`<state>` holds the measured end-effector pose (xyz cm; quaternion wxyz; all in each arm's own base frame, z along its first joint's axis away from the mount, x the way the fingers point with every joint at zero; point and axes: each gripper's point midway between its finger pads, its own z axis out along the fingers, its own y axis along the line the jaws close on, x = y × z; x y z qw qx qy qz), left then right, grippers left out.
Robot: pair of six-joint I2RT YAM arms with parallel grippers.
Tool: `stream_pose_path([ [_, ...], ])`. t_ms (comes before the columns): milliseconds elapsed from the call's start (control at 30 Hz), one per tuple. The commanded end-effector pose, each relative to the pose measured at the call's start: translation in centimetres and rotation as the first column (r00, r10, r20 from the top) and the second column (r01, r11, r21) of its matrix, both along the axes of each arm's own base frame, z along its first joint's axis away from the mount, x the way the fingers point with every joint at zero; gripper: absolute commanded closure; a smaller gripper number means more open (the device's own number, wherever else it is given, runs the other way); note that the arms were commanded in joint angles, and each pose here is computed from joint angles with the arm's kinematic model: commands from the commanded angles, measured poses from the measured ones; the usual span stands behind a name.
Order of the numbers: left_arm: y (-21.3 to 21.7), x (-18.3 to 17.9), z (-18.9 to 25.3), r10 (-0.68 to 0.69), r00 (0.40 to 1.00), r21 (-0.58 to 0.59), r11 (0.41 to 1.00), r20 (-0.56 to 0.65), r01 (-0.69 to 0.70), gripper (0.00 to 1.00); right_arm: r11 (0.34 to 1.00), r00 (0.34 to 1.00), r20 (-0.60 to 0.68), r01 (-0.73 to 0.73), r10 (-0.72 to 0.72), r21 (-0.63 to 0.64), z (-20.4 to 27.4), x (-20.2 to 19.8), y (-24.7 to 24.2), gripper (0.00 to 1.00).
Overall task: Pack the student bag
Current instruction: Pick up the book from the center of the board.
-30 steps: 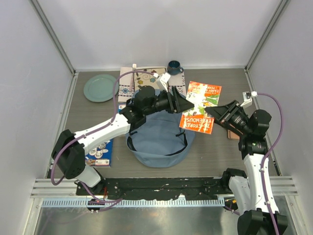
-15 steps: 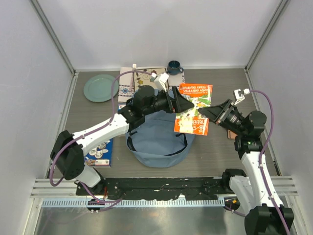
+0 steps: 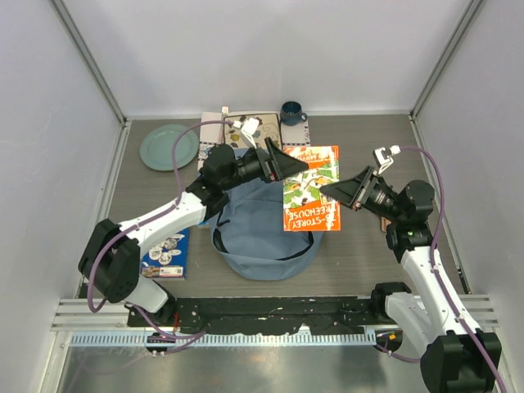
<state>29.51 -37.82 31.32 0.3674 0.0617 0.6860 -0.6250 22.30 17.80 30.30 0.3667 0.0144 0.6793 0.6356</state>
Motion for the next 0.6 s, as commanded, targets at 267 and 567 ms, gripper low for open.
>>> stream_pose_path([
  [267,1.0,-2.2,2.5,-0.066,0.996,-0.107,0.992,0.061,0.072,0.02,0.998,0.981,0.191,-0.052,0.042,0.048,5.3,-1.1,0.5,0.99],
  [567,-0.1,-3.1,4.4,-0.171,0.98,-0.21,0.959,0.1,0.188,0.08,0.996,0.982,0.173,-0.088,0.082,0.027,4.6,-1.4,1.0,0.99],
])
